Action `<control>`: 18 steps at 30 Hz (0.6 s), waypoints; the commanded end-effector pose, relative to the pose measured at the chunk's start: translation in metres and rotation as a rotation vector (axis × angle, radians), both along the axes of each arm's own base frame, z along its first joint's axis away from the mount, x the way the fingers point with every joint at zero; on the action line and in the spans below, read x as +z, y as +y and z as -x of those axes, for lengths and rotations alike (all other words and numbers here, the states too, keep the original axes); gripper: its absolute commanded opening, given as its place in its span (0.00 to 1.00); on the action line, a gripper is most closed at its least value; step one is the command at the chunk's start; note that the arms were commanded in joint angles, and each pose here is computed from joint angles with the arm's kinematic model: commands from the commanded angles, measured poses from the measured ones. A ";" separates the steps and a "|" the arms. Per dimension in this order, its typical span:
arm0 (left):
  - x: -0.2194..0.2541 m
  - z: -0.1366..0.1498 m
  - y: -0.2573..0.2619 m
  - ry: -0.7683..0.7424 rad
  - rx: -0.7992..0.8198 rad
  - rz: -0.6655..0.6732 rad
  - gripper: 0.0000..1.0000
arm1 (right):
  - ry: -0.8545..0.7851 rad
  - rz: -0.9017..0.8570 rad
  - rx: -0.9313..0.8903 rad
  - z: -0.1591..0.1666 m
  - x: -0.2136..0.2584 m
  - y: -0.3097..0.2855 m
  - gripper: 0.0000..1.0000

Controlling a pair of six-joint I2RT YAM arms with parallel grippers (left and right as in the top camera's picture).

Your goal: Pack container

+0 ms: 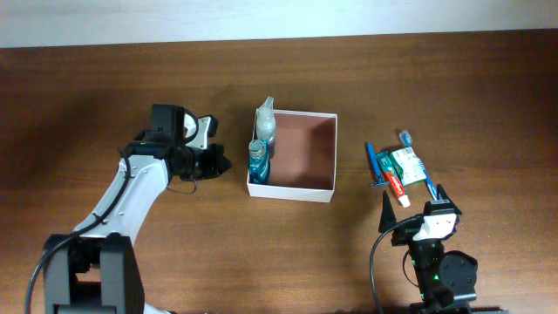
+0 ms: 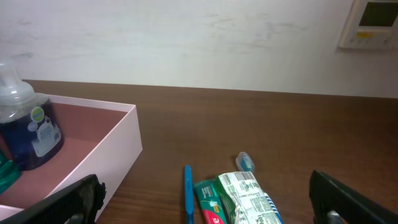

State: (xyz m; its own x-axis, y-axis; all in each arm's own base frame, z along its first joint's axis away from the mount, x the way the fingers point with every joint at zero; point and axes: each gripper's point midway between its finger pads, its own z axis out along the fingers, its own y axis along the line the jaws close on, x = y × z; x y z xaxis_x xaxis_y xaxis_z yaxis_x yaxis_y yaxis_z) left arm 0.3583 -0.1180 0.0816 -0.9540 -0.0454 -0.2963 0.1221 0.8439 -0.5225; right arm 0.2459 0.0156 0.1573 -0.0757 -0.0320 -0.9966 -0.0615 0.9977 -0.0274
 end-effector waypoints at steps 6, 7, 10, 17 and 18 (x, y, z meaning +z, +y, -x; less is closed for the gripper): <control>-0.001 0.010 -0.018 -0.001 -0.086 0.067 0.00 | 0.004 -0.004 0.007 0.000 -0.002 0.002 0.98; -0.003 0.010 -0.019 0.004 -0.087 0.067 0.00 | 0.004 -0.004 0.007 0.000 -0.002 0.002 0.98; -0.007 0.012 -0.019 0.019 -0.089 0.067 0.01 | 0.004 -0.004 0.007 0.000 -0.002 0.002 0.98; -0.018 0.016 -0.025 0.067 -0.102 0.108 0.00 | 0.004 -0.004 0.007 0.000 -0.002 0.002 0.98; -0.019 0.016 -0.027 0.073 -0.105 0.117 0.00 | 0.004 -0.004 0.007 0.000 -0.002 0.002 0.98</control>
State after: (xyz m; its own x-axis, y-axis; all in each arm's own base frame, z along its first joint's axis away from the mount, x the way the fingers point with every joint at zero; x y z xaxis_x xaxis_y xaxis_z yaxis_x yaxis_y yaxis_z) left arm 0.3480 -0.1370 0.0677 -0.9696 0.0018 -0.2445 0.1498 0.7948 -0.5880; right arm 0.2459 0.0156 0.1572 -0.0761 -0.0321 -0.9966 -0.0616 0.9977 -0.0274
